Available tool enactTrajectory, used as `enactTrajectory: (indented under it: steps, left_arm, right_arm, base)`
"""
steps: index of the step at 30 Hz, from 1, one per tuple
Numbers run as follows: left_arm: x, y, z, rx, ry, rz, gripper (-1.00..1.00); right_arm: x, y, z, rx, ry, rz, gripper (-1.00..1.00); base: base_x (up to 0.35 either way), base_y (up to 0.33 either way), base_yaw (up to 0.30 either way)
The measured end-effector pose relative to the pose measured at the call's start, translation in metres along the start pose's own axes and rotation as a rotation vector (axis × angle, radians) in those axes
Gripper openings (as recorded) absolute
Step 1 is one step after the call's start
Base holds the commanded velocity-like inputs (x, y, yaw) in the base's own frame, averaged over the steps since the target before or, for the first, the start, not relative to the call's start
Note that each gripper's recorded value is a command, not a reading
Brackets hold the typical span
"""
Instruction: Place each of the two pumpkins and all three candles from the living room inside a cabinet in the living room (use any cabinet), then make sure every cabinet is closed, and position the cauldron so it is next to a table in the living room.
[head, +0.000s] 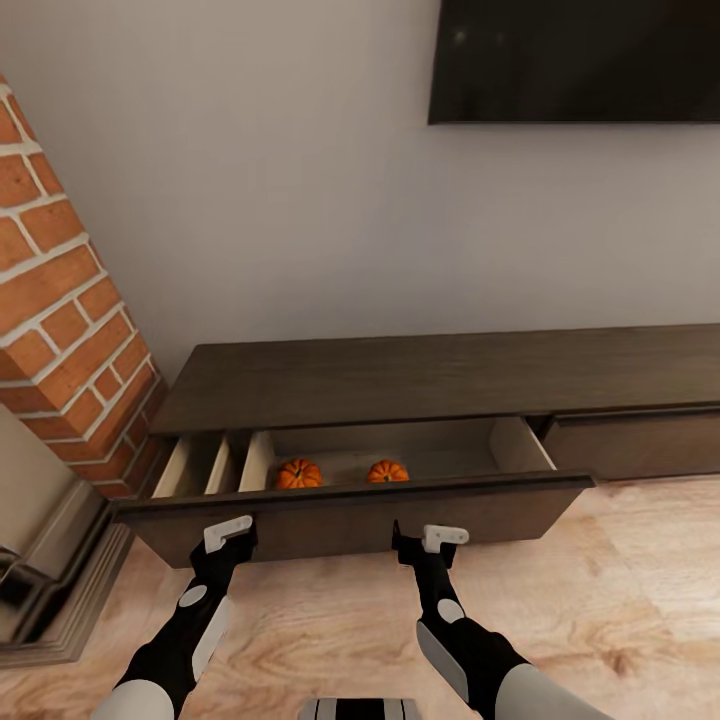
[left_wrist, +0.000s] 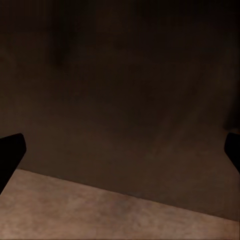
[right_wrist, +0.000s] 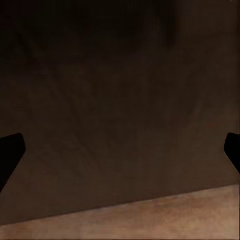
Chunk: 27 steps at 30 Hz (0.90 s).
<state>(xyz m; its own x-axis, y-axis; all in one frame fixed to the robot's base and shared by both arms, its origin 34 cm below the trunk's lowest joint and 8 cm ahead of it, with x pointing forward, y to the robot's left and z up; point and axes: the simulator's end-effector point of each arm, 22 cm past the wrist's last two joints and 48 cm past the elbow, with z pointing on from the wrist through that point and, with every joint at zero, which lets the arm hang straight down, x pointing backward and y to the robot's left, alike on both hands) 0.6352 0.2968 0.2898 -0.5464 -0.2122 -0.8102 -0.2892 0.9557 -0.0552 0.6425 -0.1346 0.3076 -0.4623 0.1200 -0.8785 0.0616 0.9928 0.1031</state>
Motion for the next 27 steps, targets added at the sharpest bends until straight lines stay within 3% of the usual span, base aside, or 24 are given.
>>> enactTrajectory:
  steps: [27]
  left_arm:
    - [0.0001,-0.0004,0.0,0.001,0.0,0.001,1.0]
  right_arm:
    - [0.0004,0.0,0.0,0.0,0.002,0.0,1.0]
  base:
    - [0.209,0.0,0.0]
